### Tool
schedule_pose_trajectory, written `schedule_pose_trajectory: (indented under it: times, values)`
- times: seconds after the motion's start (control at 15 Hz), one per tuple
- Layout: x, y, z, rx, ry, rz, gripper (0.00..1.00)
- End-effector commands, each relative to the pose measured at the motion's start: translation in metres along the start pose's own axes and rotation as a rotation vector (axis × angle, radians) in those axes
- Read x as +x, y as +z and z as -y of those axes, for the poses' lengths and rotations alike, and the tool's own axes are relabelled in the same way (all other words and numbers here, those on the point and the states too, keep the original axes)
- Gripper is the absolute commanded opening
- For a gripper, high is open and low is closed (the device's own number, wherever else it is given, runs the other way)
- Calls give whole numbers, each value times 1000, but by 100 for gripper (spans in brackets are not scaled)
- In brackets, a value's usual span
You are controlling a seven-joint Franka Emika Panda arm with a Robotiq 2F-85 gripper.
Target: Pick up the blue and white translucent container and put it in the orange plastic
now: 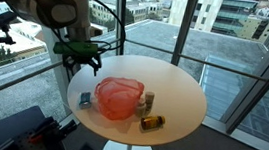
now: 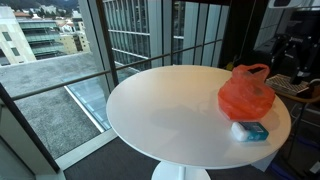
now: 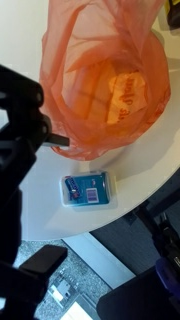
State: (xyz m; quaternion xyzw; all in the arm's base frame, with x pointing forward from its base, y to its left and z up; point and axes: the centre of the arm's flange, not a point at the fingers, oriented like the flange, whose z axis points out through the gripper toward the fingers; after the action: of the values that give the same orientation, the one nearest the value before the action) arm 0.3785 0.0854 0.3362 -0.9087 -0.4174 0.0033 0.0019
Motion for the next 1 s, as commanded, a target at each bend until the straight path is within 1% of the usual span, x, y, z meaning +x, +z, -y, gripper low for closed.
schedule_pose_trajectory:
  times: [0.0,0.27,0.6,0.73,0.8,0.93]
  values:
    - [18,21,6,1,-8,0,100]
    - [35,42,16,10,-12,23,100]
    - [44,76,23,20,-4,55,100]
    - [46,81,23,15,4,59,100]
    - [35,77,27,27,-16,61,100]
    - [35,82,28,33,-16,69,100]
